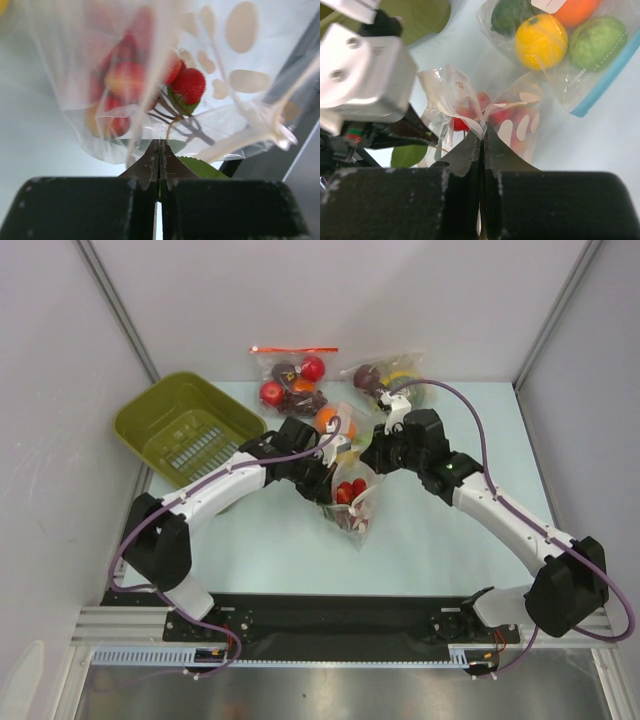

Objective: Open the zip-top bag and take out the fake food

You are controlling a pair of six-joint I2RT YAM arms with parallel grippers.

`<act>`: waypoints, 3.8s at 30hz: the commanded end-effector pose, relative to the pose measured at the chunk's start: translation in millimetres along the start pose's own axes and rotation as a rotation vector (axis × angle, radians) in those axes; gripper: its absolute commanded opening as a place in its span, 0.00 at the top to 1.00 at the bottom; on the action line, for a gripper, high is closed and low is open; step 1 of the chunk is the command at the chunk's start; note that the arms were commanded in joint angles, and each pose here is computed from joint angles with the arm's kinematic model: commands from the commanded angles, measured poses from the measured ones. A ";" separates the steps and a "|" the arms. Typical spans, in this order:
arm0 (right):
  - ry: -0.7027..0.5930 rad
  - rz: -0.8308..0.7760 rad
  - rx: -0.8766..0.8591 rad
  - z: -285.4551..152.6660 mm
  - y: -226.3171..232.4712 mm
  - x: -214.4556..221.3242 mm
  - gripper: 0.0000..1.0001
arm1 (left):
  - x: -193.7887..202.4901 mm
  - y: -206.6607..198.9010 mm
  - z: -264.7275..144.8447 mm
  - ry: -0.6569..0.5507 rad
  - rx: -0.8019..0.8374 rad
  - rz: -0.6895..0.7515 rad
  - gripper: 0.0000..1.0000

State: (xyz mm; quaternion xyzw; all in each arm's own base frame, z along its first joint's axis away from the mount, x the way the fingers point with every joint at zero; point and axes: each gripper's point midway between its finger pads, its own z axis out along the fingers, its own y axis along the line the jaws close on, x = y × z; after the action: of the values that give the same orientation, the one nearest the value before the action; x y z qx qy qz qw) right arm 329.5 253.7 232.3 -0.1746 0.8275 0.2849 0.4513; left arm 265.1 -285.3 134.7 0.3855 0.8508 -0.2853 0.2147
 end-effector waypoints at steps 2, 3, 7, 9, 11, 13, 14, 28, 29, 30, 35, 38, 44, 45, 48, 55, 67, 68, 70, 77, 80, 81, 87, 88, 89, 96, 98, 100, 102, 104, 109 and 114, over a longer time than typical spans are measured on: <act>-0.055 0.013 -0.033 6.5 3.0 -14.7 1.00 | -22.6 -35.3 -19.3 -0.110 0.140 0.075 1.00; -0.048 0.019 -0.036 10.8 2.5 -12.7 1.00 | -28.1 -40.4 -20.9 -0.131 0.165 0.075 1.00; -0.013 0.046 -0.038 20.9 0.1 -1.6 1.00 | -42.9 -48.7 -21.9 -0.159 0.208 0.071 1.00; 0.010 0.056 -0.039 24.9 -0.8 8.0 1.00 | -54.0 -52.2 -25.1 -0.180 0.219 0.079 1.00; 0.020 0.061 -0.043 26.4 1.7 13.5 1.00 | -63.0 -57.2 -28.7 -0.200 0.245 0.084 1.00; 0.037 0.069 -0.030 28.0 -0.8 22.5 1.00 | -69.5 -62.7 -32.4 -0.220 0.269 0.078 0.99; 0.039 0.069 -0.030 28.4 0.0 24.9 1.00 | -75.7 -63.7 -34.7 -0.243 0.269 0.093 1.00; 0.089 0.075 -0.030 25.7 12.8 53.2 1.00 | -148.2 -55.7 -66.6 -0.460 0.139 0.076 1.00; 0.084 0.075 -0.028 24.5 13.2 51.0 1.00 | -149.3 -54.8 -65.7 -0.459 0.136 0.073 1.00; 0.079 0.073 -0.027 23.1 13.6 48.4 1.00 | -149.4 -53.9 -64.7 -0.456 0.134 0.074 1.00; 0.047 0.074 0.017 5.2 11.7 35.1 0.49 | -136.5 -43.6 -50.2 -0.412 0.112 0.052 1.00; 0.007 0.081 0.070 -13.4 6.5 24.9 0.38 | -127.8 -39.7 -41.4 -0.388 0.110 0.038 1.00; -0.087 0.077 0.061 -53.0 16.5 5.9 0.29 | -120.7 -39.1 -27.0 -0.364 0.142 0.023 1.00; -0.090 0.073 0.047 -54.7 21.1 5.7 0.29 | -119.1 -37.6 -21.4 -0.354 0.148 0.016 1.00; -0.097 0.057 0.014 -57.3 32.8 6.6 0.29 | -118.0 -37.8 -12.1 -0.333 0.176 0.003 1.00; -0.044 0.087 0.037 -31.6 31.2 29.3 0.29 | -121.8 -37.6 -3.7 -0.315 0.201 -0.015 1.00; 0.040 0.106 0.083 -9.4 17.9 63.7 0.52 | -132.9 -39.9 -10.9 -0.343 0.199 0.000 1.00; 0.043 0.107 0.084 -9.1 17.5 64.8 0.53 | -133.5 -39.7 -11.4 -0.342 0.196 0.004 1.00; 0.036 0.110 0.107 -11.2 13.8 64.2 0.55 | -134.6 -38.9 -15.5 -0.348 0.180 0.012 0.87; 0.045 0.112 0.137 -21.1 6.6 70.2 0.55 | -127.3 -30.0 -35.3 -0.340 0.071 0.020 0.44; 0.046 0.114 0.143 -25.1 4.2 70.0 0.55 | -124.8 -19.4 -54.2 -0.368 -0.030 0.014 0.38; 0.047 0.114 0.140 -26.8 5.2 69.1 0.54 | -121.8 -15.2 -58.4 -0.369 -0.060 0.001 0.36; 0.050 0.111 0.137 -37.1 5.8 67.0 0.54 | -111.4 19.0 -108.2 -0.457 -0.293 -0.143 0.30; 0.060 0.111 0.138 -37.4 4.9 69.8 0.54 | -106.1 22.9 -111.3 -0.453 -0.325 -0.155 0.29; 0.062 0.113 0.139 -37.6 4.5 70.4 0.54 | -100.9 25.8 -112.9 -0.446 -0.347 -0.168 0.28; 0.063 0.114 0.133 -38.0 6.0 69.4 0.54 | -43.7 18.9 -70.7 -0.267 -0.232 -0.235 0.27; 0.057 0.118 0.133 -39.9 7.2 65.9 0.53 | -39.9 14.0 -60.0 -0.261 -0.177 -0.235 0.23; 0.066 0.116 0.133 -42.9 7.9 66.9 0.53 | -36.8 12.9 -49.5 -0.236 -0.145 -0.242 0.23; 0.061 0.114 0.136 -47.2 7.9 65.2 0.53 | -34.4 11.6 -40.3 -0.213 -0.114 -0.245 0.24; 0.049 0.117 0.141 -50.0 7.4 62.5 0.52 | -28.8 12.5 -29.2 -0.175 -0.088 -0.255 0.27; 0.034 0.113 0.153 -66.0 12.7 46.1 0.46 | -24.9 8.5 -18.4 -0.127 -0.029 -0.241 0.58; -0.037 0.057 0.156 -87.2 21.3 2.0 0.40 | -24.3 5.8 -18.1 -0.119 -0.009 -0.218 0.88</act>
State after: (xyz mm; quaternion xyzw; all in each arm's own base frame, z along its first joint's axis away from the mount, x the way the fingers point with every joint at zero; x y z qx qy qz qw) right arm 254.2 219.7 222.6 -0.1057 0.8718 0.2333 0.4176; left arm 277.6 -274.3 137.4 0.2503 0.8957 -0.2994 0.2133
